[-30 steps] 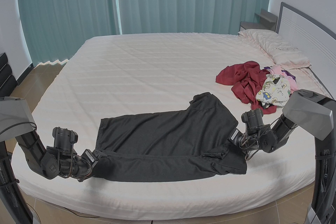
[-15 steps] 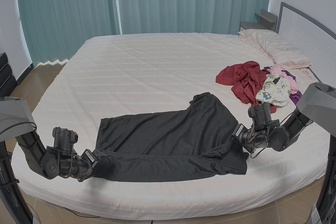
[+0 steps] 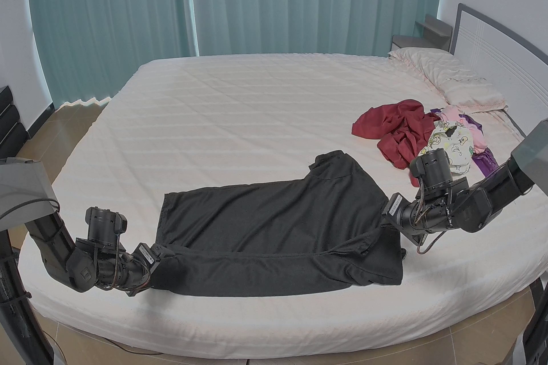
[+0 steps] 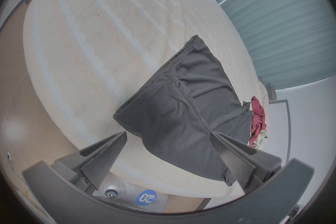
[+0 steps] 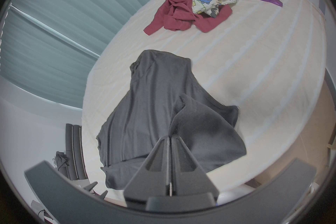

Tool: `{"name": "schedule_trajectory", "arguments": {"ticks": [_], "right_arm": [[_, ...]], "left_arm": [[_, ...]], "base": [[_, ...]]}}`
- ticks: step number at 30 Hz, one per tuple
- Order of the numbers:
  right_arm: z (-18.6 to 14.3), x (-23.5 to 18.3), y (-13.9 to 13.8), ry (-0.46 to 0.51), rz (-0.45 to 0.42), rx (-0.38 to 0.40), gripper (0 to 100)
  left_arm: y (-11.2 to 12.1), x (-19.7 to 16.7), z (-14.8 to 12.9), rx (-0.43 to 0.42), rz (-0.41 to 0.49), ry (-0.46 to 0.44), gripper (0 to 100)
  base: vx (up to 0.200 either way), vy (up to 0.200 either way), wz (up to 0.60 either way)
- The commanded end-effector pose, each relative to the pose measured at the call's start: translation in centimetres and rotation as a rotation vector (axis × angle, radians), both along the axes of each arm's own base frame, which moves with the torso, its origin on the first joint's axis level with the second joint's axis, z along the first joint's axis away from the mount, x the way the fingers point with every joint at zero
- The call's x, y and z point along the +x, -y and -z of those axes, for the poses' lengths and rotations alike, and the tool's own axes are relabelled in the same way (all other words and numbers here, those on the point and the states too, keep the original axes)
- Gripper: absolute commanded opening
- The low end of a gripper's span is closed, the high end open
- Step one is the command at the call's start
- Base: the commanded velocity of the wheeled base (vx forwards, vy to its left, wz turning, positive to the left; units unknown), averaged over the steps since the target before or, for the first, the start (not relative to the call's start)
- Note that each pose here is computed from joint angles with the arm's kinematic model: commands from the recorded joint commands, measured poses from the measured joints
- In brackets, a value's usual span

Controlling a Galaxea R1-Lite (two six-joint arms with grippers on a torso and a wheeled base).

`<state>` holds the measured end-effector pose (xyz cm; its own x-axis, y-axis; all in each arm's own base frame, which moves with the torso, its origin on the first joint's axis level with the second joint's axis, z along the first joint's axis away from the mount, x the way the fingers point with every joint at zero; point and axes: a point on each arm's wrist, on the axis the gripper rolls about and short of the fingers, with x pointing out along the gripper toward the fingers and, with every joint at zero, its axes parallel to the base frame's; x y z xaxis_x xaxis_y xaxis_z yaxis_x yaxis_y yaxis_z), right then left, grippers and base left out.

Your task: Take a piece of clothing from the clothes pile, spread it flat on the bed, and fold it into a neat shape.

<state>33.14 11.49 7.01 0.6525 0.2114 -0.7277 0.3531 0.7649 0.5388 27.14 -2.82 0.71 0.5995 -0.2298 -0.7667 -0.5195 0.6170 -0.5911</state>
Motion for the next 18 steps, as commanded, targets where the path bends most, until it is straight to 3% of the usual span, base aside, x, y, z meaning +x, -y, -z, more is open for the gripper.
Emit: {"name": "schedule_trajectory", "arguments": {"ticks": [1, 12, 13, 18], "right_arm": [[-1.2, -1.4, -0.4, 0.000, -0.024, 0.001, 0], [0.7, -5.2, -0.9, -0.095, -0.061, -0.062, 0], [1.0, -5.7, -0.9, -0.111, -0.067, -0.069, 100], [1.6, -7.2, -1.1, -0.148, -0.097, -0.085, 100]], "left_arm": [[0.0, 0.0, 0.0, 0.000, 0.000, 0.001, 100], [0.0, 0.0, 0.0, -0.001, 0.001, 0.001, 100], [0.0, 0.0, 0.0, 0.000, 0.000, 0.001, 100], [0.0, 0.0, 0.0, 0.000, 0.000, 0.001, 100]], "base": [[0.000, 0.000, 0.00], [0.000, 0.000, 0.00], [0.000, 0.000, 0.00], [0.000, 0.000, 0.00]]}}
